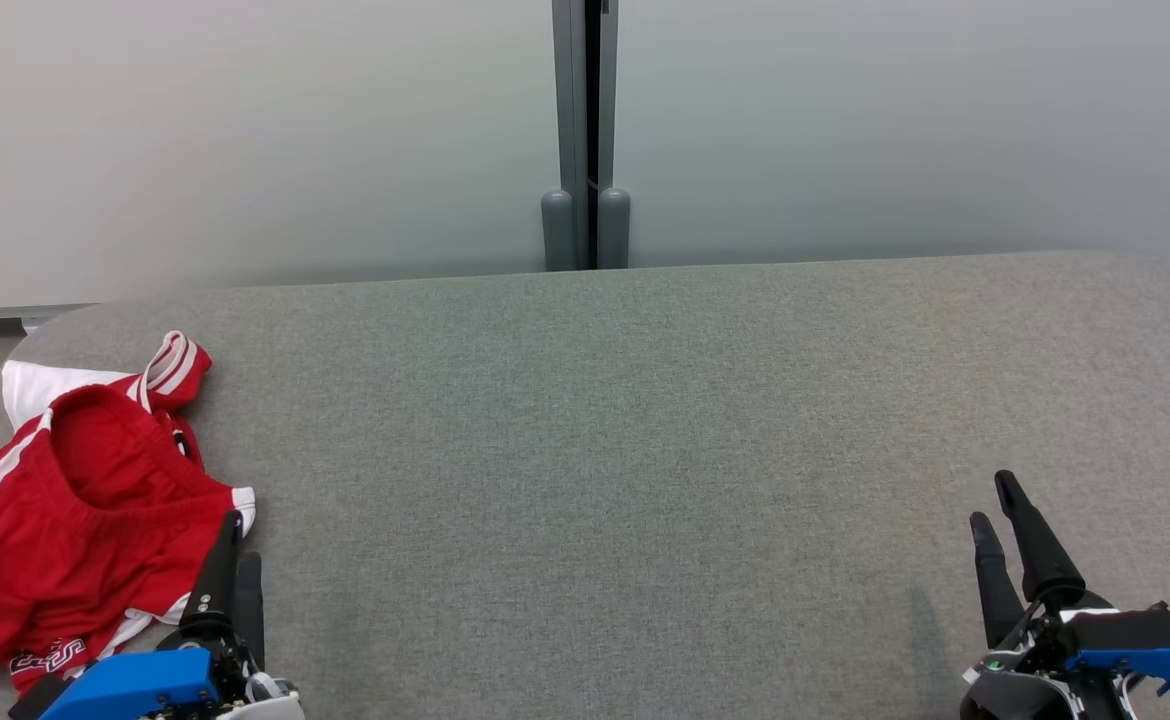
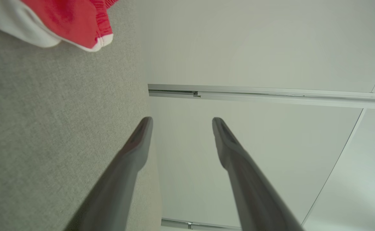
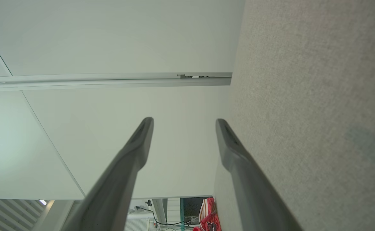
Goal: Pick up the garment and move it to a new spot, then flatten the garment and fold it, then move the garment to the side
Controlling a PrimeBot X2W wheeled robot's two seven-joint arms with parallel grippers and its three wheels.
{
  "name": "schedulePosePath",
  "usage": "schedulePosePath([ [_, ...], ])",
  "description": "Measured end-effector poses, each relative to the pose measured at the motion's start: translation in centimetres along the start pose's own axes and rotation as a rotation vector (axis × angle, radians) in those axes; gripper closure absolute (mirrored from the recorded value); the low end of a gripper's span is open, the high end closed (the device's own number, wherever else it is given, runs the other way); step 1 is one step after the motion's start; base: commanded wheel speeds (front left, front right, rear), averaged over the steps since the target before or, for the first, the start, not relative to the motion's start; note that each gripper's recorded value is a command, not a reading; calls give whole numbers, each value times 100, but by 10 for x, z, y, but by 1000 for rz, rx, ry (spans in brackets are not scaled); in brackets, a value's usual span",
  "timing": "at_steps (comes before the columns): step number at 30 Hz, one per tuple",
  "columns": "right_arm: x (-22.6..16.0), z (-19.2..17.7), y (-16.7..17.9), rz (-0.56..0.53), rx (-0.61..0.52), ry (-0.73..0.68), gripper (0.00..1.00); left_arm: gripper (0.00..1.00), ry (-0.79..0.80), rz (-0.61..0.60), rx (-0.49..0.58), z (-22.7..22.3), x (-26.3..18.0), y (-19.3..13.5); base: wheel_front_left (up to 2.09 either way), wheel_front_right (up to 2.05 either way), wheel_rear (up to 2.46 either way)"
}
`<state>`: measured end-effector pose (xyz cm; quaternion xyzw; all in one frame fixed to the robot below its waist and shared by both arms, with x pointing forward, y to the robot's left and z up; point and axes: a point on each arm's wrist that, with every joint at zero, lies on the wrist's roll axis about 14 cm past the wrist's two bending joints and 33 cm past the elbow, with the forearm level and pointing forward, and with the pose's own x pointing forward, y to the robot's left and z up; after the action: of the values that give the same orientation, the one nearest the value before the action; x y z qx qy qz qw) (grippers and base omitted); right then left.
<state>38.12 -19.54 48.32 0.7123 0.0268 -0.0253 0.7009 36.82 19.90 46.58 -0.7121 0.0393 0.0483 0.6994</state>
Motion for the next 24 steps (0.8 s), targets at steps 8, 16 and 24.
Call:
schedulePosePath([
  [8, 2, -8, 7, 20, -8, 0, 0, 0, -12, -16, 10, -3, 1, -5, 0, 0, 0],
  [16, 5, -13, 19, 57, -46, -4, 0, 0, -37, -56, 72, -1, 4, -19, 0, 0, 0],
  [24, 7, -19, 31, 93, -171, 3, 0, 0, -56, -90, 238, 0, 6, -32, 0, 0, 0],
])
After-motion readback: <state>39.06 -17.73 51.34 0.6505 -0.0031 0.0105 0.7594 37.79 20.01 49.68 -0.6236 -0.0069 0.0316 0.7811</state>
